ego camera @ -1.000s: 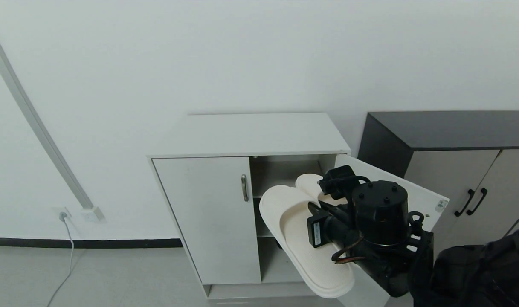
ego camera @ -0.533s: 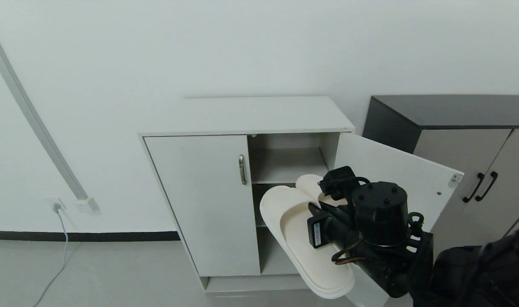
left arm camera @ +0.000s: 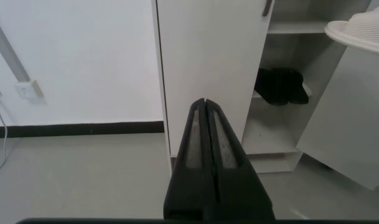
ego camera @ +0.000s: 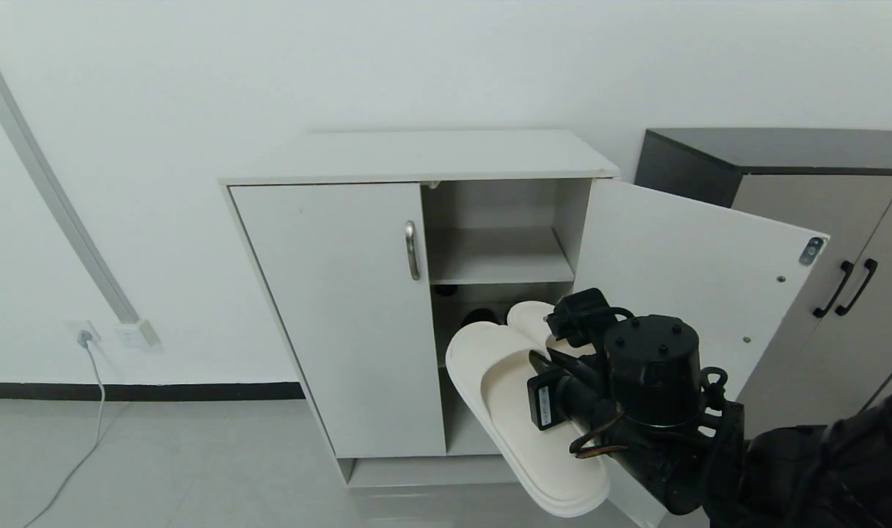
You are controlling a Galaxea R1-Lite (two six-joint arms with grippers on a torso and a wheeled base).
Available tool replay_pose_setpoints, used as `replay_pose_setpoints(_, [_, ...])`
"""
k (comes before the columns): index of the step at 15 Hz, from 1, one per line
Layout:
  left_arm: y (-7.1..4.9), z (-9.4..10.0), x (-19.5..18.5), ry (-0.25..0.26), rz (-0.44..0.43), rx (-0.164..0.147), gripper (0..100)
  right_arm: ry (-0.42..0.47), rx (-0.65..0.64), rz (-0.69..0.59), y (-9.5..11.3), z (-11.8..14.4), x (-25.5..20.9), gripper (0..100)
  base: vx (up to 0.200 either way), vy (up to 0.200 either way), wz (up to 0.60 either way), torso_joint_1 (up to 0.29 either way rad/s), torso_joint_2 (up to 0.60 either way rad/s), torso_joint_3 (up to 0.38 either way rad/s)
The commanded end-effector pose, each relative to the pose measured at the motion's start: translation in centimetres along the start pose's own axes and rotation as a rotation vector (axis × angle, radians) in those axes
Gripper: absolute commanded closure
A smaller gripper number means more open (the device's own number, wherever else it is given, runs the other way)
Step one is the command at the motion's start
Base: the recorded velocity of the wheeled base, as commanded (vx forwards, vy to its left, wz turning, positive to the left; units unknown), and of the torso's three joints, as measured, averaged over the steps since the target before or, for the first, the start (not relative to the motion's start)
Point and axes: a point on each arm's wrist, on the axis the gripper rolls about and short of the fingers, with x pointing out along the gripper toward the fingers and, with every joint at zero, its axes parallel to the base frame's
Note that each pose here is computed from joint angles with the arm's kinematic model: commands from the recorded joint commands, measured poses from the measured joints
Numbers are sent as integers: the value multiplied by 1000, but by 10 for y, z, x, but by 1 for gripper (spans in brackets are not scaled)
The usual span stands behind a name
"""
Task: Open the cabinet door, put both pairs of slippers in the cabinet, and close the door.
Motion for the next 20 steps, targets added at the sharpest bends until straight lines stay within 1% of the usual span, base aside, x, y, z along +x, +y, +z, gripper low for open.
replay_pose_setpoints(1, [0,0,0,1,0,0,100,-4,-1,1,0,-1,0,100,0,0,0,-129,466,349])
replay_pose_setpoints(6, [0,0,0,1,0,0,100,-1,-3,0,1,-3,2,100,0,0,0,-94,456,365])
replay_pose_setpoints(10, [0,0,0,1,0,0,100,-5,-1,1,1,-3,2,100,0,0,0,-27,392,359])
replay_pose_setpoints(16, [0,0,0,1,-1,0,100,-17,-2,1,1,-1,3,100,0,0,0,1,41,35])
replay_pose_setpoints(17, [0,0,0,1,-1,0,100,-26,-11,0,2,0,5,100,0,0,0,0,0,0])
replay_pose_setpoints(18, [0,0,0,1,-1,0,100,-57,1,5,8,7,6,100,0,0,0,0,0,0])
replay_pose_setpoints(19, [0,0,0,1,-1,0,100,-69,6,-8,11,12,9,100,0,0,0,0,0,0])
replay_pose_setpoints(20, [0,0,0,1,-3,2,100,-65,16,-117,17,25,18,100,0,0,0,0,0,0])
